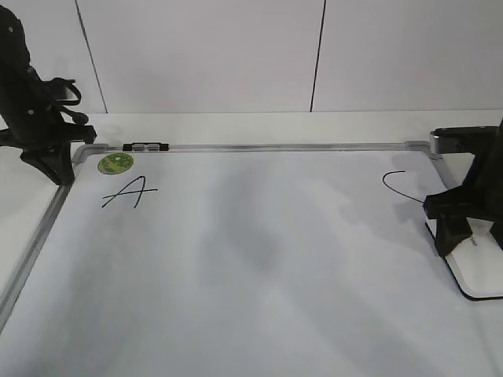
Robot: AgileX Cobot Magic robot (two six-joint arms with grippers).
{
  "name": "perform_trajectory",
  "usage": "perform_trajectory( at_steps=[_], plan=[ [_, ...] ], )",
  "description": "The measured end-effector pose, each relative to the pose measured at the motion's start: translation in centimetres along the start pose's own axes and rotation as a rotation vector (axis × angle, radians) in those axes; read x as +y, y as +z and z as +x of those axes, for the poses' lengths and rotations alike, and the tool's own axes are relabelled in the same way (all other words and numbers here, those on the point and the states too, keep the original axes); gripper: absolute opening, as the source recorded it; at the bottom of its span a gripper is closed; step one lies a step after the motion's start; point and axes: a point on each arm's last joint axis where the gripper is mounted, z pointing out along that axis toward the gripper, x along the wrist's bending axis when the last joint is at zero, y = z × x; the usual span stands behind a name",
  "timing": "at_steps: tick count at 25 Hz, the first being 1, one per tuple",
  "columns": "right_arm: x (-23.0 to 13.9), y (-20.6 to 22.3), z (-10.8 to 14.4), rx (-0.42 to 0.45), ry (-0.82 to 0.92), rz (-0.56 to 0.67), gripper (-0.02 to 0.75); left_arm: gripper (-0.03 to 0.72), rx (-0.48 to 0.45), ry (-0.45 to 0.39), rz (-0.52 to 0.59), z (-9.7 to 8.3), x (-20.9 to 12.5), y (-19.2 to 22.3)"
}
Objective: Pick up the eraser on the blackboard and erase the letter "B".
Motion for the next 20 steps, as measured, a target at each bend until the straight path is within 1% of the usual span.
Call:
perform_trajectory(
  at_steps=[4,9,14,20],
  plan=[
    [0.0,0.0,0.0,0.002,0.01,0.002,0.562,0.034,0.0,0.0,0.0,0.0,0.0,0.0],
    [-0.2,0.2,0.0,0.003,0.019,0.029,0.639,0.034,0.0,0.0,0.0,0.0,0.0,0.0],
    [-0.3,0.1,0.0,0.001,0.022,0.061,0.648,0.034,0.0,0.0,0.0,0.0,0.0,0.0],
    [0.5,-1.8,0.0,-0.003,0.03,0.088,0.645,0.034,0.0,0.0,0.0,0.0,0.0,0.0]
  ],
)
